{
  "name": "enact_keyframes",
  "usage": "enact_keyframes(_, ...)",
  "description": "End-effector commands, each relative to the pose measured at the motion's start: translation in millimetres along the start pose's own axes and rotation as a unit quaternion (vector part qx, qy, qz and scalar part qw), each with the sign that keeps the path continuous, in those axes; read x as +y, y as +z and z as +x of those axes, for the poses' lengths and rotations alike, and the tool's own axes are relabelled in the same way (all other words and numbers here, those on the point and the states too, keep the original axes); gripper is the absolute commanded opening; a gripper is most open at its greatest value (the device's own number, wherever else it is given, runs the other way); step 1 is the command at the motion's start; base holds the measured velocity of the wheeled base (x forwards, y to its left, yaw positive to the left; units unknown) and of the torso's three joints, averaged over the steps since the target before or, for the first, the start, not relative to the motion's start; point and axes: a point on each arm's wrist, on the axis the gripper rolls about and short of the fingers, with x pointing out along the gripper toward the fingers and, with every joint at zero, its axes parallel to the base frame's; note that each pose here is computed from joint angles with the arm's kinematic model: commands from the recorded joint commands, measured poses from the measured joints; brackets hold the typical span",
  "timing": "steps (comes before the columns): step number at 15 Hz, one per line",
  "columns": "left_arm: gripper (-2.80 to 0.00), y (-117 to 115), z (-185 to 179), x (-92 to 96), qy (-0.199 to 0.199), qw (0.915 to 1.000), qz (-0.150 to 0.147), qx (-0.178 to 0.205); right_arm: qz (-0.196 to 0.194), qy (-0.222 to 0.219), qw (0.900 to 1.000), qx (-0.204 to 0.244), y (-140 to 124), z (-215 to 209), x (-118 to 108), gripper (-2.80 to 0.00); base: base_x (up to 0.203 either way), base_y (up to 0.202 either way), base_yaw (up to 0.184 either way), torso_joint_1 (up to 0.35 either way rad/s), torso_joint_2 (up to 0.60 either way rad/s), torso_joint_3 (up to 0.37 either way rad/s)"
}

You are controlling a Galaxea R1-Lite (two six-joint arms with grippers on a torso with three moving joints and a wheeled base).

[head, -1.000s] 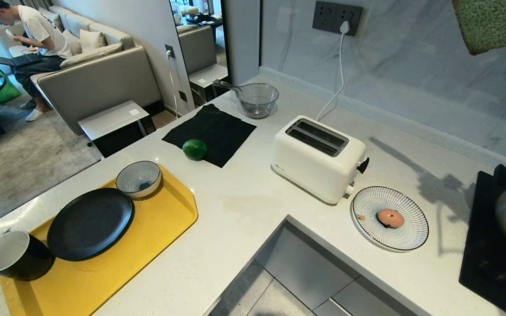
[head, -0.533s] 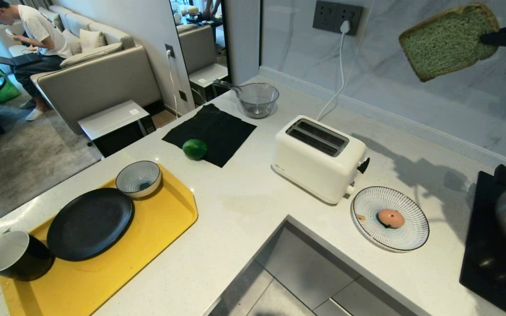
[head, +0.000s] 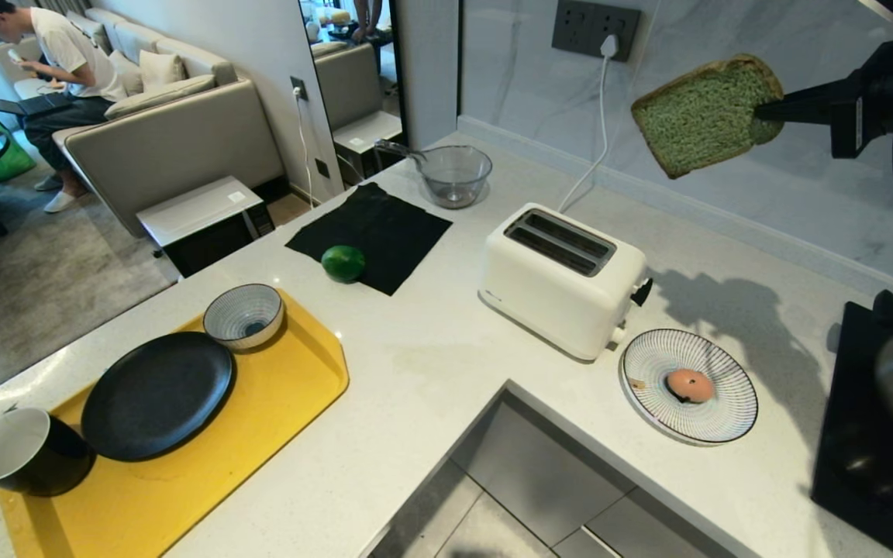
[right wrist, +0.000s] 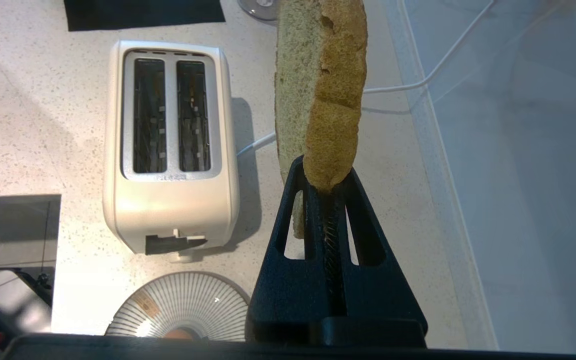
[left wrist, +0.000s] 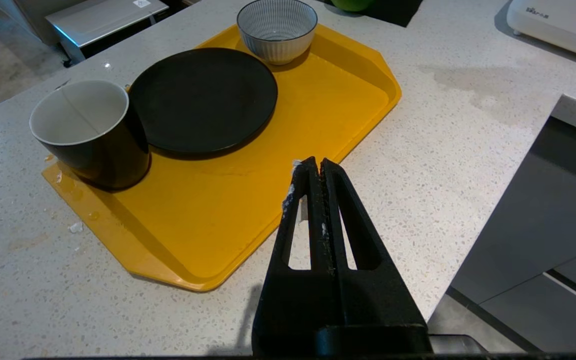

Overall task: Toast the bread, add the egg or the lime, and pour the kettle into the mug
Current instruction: Put the bread slices in the toaster

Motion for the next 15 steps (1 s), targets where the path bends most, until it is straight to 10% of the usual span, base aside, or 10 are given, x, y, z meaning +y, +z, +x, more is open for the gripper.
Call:
enact_keyframes(1,-2.8,-4.3,0.9,0.1,0.001,1.0,0.0,0.006,-0.006,0.005,1.0,-0.003,6.4,1.9,7.7,-2.8,0.0,0.0,0.0,-0.001,0.01,-0.087)
enact_keyframes(15,-2.8,-4.3,0.9,0.1,0.001,1.0,0.0,0.006,-0.012,0.016,1.0,-0.004,19.7,4.4,25.1,-2.8,0.0,0.0,0.0,0.002,0.0,-0.088)
